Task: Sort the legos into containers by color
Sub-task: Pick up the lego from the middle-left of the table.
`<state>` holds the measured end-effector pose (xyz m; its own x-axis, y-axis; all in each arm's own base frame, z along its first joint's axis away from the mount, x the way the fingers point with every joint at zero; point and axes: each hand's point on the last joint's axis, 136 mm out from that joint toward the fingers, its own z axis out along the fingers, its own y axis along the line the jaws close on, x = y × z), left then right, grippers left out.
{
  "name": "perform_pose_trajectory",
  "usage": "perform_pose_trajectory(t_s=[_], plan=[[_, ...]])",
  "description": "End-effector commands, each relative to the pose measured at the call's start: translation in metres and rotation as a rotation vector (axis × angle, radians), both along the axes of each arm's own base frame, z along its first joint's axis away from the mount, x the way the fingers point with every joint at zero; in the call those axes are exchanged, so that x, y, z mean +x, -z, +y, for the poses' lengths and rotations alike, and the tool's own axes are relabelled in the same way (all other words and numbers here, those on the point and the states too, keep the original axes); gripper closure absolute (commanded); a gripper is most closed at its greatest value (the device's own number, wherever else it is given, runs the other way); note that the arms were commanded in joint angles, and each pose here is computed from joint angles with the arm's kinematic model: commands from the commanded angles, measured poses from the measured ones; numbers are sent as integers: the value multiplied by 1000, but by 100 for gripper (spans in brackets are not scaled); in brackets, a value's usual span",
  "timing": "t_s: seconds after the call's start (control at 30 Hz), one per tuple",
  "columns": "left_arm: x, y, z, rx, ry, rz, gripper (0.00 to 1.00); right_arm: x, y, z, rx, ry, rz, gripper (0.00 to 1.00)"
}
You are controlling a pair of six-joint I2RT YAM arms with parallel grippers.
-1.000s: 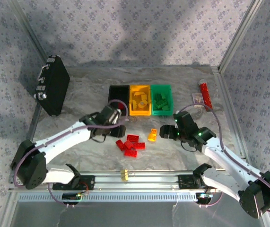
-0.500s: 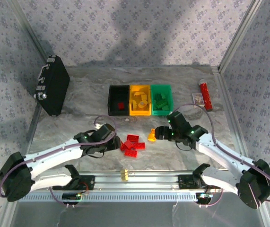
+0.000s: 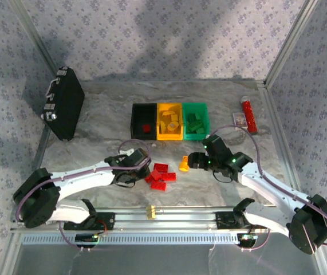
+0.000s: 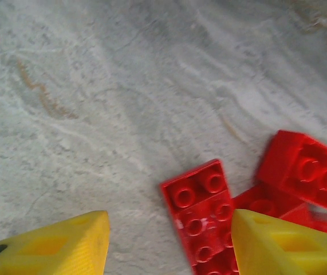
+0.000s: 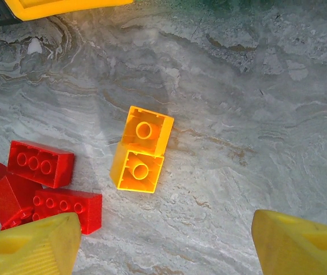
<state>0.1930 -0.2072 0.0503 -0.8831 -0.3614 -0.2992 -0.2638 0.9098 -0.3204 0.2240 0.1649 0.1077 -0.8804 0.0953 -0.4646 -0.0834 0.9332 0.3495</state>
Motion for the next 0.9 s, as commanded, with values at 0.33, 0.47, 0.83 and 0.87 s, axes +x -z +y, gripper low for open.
perform_pose_trajectory(t_s=[0.33,0.47,0.83,0.87], plan=[[11,14,-16,34,-17,22,43,-1,4,-14,7,46,-5,20],[13,17,-18,51,-12,27,45,-1,4,-18,10,57,-5,20],[14,20,-13,84,7,31,70,0,3,-22,17,65,-6,20],[15,18,-12,84,7,28,71,0,3,-22,17,65,-4,20]])
